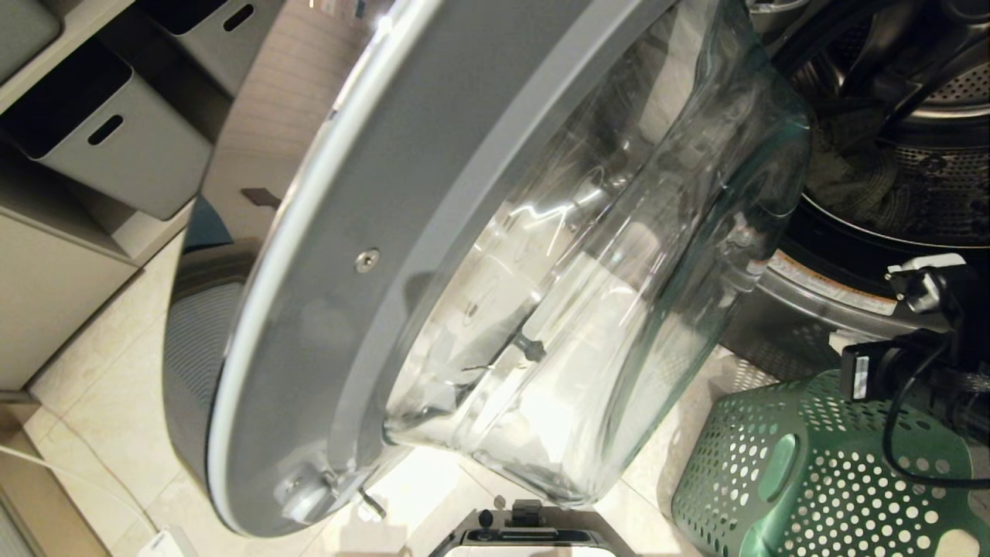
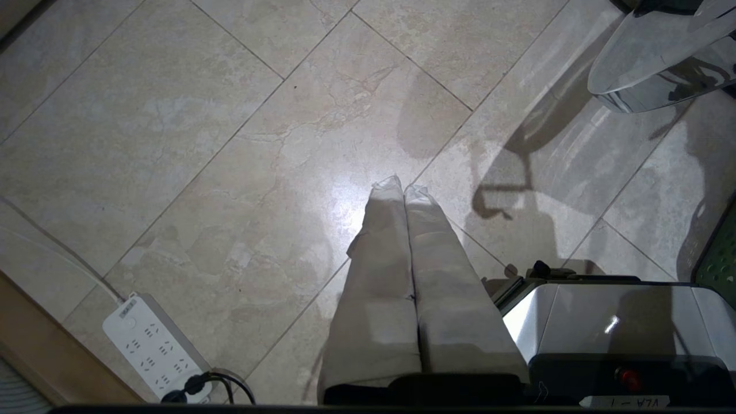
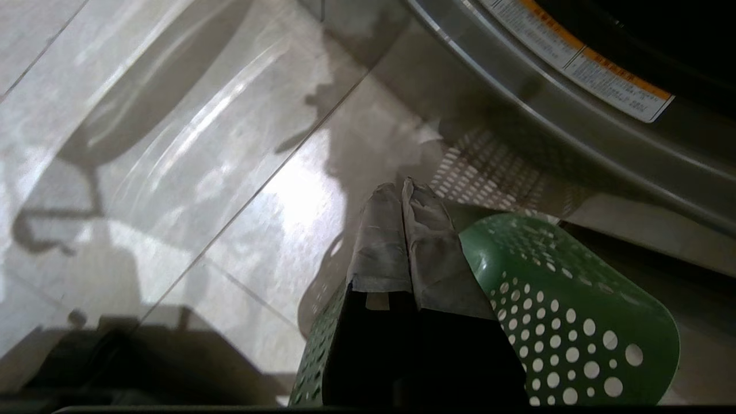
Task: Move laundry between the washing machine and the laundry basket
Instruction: Pick a cloth and place it into the basket
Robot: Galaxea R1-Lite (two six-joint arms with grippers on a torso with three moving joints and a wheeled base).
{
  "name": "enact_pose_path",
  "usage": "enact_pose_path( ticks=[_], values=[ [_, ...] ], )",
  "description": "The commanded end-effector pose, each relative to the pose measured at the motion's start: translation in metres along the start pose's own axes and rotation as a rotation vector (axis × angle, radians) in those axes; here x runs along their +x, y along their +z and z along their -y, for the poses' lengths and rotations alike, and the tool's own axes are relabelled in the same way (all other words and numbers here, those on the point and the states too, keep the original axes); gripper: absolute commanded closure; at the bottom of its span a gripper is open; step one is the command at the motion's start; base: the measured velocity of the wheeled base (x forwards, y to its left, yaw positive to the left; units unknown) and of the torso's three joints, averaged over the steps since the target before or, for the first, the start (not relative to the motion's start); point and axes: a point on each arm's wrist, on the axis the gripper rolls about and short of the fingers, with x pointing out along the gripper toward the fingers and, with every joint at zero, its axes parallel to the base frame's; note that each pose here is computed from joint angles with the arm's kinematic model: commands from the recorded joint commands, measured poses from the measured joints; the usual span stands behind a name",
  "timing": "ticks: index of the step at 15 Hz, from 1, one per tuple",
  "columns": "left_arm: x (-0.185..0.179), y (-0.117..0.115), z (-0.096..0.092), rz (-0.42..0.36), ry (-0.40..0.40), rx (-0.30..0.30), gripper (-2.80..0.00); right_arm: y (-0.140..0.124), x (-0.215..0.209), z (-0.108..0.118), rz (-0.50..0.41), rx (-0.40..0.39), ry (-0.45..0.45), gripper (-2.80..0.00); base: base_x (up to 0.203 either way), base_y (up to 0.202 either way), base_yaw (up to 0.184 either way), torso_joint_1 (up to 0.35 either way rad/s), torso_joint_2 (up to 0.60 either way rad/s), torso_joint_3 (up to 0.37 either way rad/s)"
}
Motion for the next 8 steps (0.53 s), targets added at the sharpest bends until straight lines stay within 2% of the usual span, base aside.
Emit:
enact_pose_path(
  ticks=[1, 3, 4, 8],
  values=[
    [0.0, 0.0, 0.0, -0.002, 0.0, 0.0, 0.0, -0.014, 0.043, -0.004, 0.004, 0.013, -0.073, 0.0, 0.0, 0.0, 0.0, 0.0, 0.0, 0.0],
    [0.0, 0.0, 0.0, -0.002, 0.0, 0.0, 0.0, -0.001, 0.067, -0.001, 0.129, 0.059, -0.22, 0.0, 0.0, 0.0, 0.0, 0.0, 0.0, 0.0],
    [0.0, 0.0, 0.0, -0.002, 0.0, 0.0, 0.0, 0.01, 0.07, 0.0, 0.186, 0.078, -0.256, 0.0, 0.0, 0.0, 0.0, 0.0, 0.0, 0.0],
    [0.0, 0.0, 0.0, -0.002, 0.0, 0.0, 0.0, 0.043, 0.078, 0.013, 0.307, 0.115, -0.316, 0.0, 0.0, 0.0, 0.0, 0.0, 0.0, 0.0]
  ],
)
